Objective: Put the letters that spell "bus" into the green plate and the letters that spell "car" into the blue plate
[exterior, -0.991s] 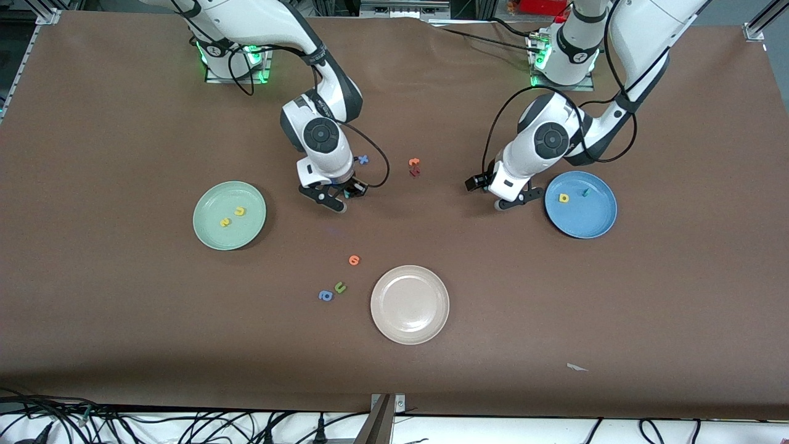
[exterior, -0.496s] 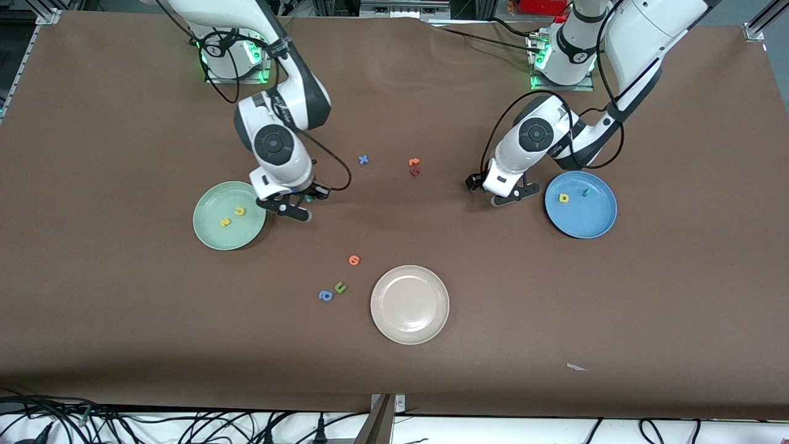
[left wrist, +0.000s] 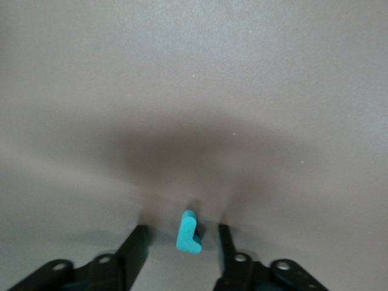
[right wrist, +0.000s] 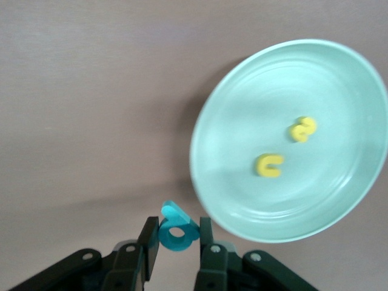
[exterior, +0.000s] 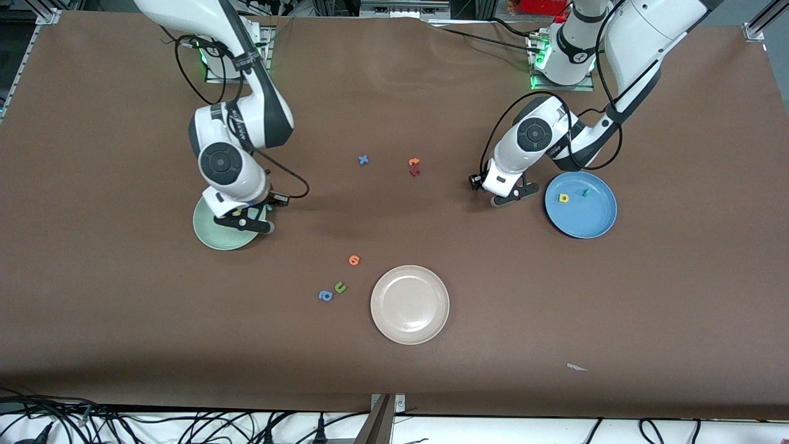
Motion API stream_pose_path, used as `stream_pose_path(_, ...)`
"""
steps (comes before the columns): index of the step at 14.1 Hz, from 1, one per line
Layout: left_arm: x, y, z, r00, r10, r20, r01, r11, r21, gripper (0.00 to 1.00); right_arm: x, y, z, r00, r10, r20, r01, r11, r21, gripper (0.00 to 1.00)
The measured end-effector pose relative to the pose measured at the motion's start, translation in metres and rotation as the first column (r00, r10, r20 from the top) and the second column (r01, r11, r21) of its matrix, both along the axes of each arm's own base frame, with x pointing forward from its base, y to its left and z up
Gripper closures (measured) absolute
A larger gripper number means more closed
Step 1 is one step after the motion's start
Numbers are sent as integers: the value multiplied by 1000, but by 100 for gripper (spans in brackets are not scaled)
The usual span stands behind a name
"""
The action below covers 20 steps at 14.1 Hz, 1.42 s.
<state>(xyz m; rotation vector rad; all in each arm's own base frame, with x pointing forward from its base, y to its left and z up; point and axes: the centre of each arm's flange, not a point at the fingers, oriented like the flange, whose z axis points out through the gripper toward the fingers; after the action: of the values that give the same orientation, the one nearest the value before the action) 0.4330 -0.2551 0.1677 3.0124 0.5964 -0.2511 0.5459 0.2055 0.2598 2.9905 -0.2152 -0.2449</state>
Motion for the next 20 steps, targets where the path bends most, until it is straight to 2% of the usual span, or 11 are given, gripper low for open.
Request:
stream_pose_path(1, 0, 0, 0, 1000, 2, 0, -2, 1000, 0, 50, 1, -10, -2, 1000, 12, -6, -12, 1000, -2, 69)
stream_pose_path(3, 1, -1, 2, 1000, 2, 4, -2, 1000, -2, 65, 7, -36, -2, 998, 53, -17, -53, 999, -4, 69)
stream_pose_path(8, 1, -2, 2, 1000, 5, 4, -5, 1000, -1, 72, 16, -107, -10, 992, 117, -55, -117, 993, 10, 69)
stream_pose_path(10, 1, -3, 3, 1000, 7, 6, -7, 1000, 0, 82, 16, -126, -17, 989, 124, -74, -123, 992, 15, 69)
stream_pose_path(16, 3, -2, 4, 1000, 12, 4, -12, 1000, 4, 81, 3, -136, -55, 985, 136, -105, -137, 990, -7, 69)
stream_pose_path(18, 13, 4, 9, 1000, 16, -12, -16, 999, 41, 81, 3, -137, -57, 984, 142, -109, -143, 990, -7, 69)
stream_pose_path(20, 35, 13, 26, 1000, 12, -20, -10, 995, 95, 81, 2, -138, -57, 984, 143, -110, -144, 989, -6, 65)
